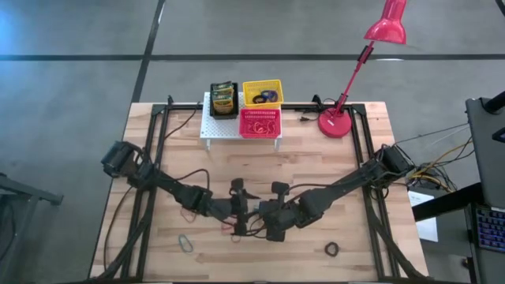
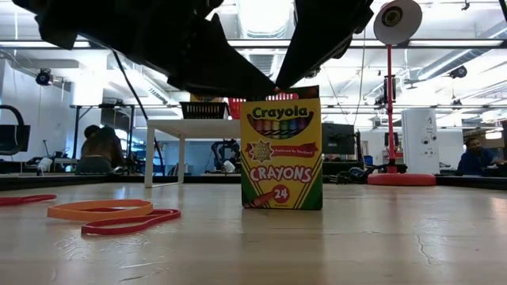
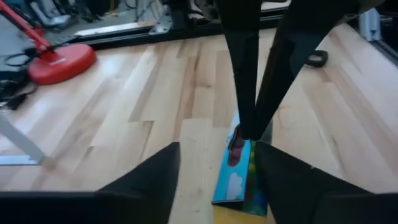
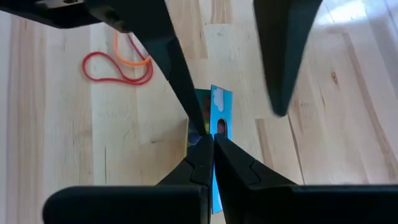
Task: Pick & Place Office Desk Supplies
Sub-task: Put the crayon box into the black bin on the shelf
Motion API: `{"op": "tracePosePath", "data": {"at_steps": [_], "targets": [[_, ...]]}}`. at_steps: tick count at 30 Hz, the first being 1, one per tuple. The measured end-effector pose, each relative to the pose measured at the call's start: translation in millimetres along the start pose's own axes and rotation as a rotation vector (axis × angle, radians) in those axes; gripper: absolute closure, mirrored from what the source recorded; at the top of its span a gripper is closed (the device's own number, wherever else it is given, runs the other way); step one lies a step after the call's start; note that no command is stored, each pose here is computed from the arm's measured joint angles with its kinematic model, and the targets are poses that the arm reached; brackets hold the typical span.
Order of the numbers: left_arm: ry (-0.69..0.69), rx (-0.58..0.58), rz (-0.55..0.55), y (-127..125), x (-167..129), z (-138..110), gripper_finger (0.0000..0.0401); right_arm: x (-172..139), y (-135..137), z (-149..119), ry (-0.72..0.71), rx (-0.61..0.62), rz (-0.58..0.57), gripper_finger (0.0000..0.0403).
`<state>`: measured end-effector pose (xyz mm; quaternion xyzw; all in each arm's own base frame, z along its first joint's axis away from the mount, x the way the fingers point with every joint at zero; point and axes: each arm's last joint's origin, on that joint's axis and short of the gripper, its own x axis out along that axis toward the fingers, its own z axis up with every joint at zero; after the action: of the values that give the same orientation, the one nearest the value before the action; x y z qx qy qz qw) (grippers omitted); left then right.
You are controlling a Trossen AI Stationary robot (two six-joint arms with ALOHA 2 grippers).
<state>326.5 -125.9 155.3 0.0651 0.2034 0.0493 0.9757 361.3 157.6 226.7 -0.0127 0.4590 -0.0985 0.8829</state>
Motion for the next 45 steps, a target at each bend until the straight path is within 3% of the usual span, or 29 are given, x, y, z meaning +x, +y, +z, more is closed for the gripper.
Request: {"op": "tracePosePath", "data": {"at_steps": [6, 16, 22, 30, 38, 45], "targets": [[0.029, -0.021, -0.088, 3.5, 3.0, -1.9, 0.0273, 0.0, 0.0, 0.0, 0.0, -0.005, 0.0, 0.0394], [0.046, -0.037, -0.091, 4.8, 3.3, -3.2, 0.0392, -4.5, -0.6, 2.1, -0.018, -0.023, 0.008, 0.0394], [0.033, -0.051, -0.082, 6.1, -2.6, 2.7, 0.0398, -35.7, -2.1, 3.0, -0.068, -0.031, 0.007, 0.0394], [-0.004, -0.075, -0.051, 23.6, -41.6, 38.5, 0.04, -77.5, 9.6, -15.3, -0.166, -0.058, -0.102, 0.0394], [-0.042, -0.107, -0.002, 53.9, -84.5, 71.9, 0.0401, -81.4, 15.2, -31.5, -0.184, -0.03, -0.198, 0.0394], [0.015, -0.102, 0.119, 104.7, -113.9, 98.2, 0.0401, -74.2, 13.0, -38.5, -0.175, -0.029, -0.23, 0.0394]]}}
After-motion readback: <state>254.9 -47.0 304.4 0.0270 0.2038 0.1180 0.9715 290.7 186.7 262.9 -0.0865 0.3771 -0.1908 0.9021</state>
